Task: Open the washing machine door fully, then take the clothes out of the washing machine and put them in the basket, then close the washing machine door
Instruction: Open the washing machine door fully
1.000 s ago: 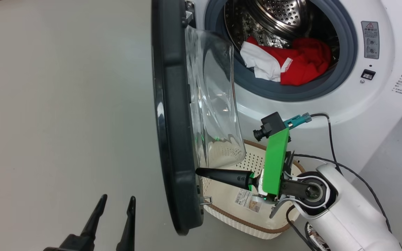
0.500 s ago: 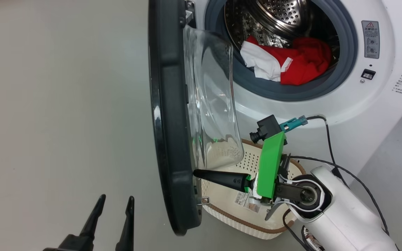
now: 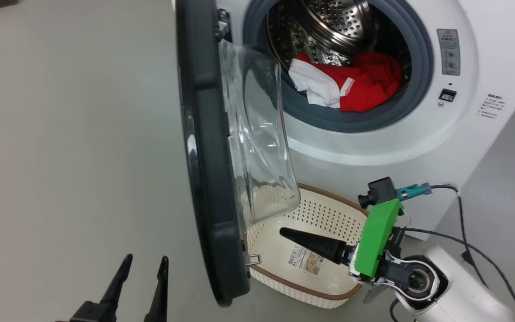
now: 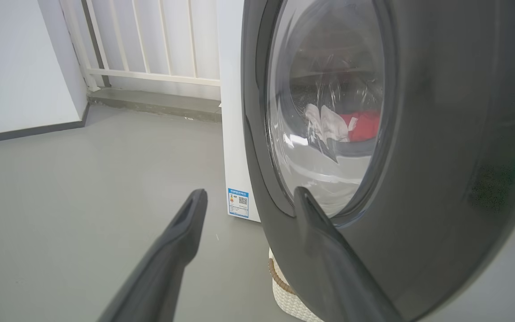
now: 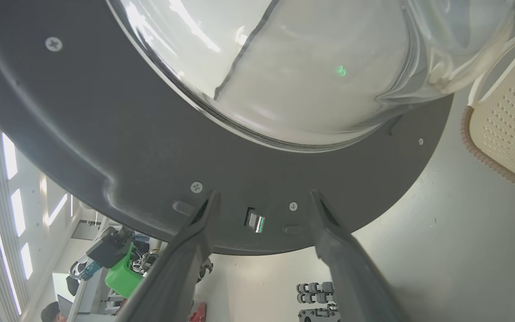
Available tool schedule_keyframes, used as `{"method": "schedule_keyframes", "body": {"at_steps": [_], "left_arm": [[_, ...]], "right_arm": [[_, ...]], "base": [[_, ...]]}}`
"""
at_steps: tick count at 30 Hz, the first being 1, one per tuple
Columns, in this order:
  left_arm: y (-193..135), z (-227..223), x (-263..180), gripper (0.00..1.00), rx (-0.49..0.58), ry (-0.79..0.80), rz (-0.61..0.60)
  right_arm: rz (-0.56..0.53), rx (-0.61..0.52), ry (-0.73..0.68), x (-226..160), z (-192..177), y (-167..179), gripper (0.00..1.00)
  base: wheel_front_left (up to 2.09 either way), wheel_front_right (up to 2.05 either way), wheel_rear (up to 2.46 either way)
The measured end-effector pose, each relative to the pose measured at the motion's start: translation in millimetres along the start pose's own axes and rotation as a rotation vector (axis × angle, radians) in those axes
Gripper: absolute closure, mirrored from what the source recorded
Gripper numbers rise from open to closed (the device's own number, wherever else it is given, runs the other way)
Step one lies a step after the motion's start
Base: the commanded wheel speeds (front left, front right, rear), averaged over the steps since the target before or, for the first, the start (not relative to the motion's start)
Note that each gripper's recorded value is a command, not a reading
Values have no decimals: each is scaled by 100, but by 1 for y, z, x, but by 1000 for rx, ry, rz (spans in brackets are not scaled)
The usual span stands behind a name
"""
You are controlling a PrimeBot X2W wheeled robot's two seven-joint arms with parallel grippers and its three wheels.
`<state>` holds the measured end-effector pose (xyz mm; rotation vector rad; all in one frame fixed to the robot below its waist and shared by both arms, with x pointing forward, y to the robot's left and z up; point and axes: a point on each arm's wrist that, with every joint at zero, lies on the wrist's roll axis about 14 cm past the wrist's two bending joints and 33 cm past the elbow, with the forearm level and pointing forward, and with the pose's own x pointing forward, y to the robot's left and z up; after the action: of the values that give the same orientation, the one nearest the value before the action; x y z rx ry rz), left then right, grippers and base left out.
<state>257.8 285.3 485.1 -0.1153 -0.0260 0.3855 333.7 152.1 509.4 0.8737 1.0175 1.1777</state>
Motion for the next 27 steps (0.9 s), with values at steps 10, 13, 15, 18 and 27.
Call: {"method": "schedule_keyframes", "body": {"at_steps": [10,13,15,18,27], "left_arm": [[-9,-3,8,0,-3,8,-32],[-10,-2,10,0,-4,5,-35],[-11,-2,10,0,-5,4,-38],[-13,-2,12,0,-6,3,-44],[-15,-2,12,0,-10,1,-53]], "right_arm": [[-165,-9,-181,-45,17,-52,0],[-206,6,-232,-59,17,-66,0],[-233,4,-265,-68,18,-74,0],[-277,-29,-310,-80,21,-83,0],[-427,-272,-381,-105,23,-107,0]], "base": [[0,0,0],[0,0,0],[0,0,0],[0,0,0],[0,0,0]]}}
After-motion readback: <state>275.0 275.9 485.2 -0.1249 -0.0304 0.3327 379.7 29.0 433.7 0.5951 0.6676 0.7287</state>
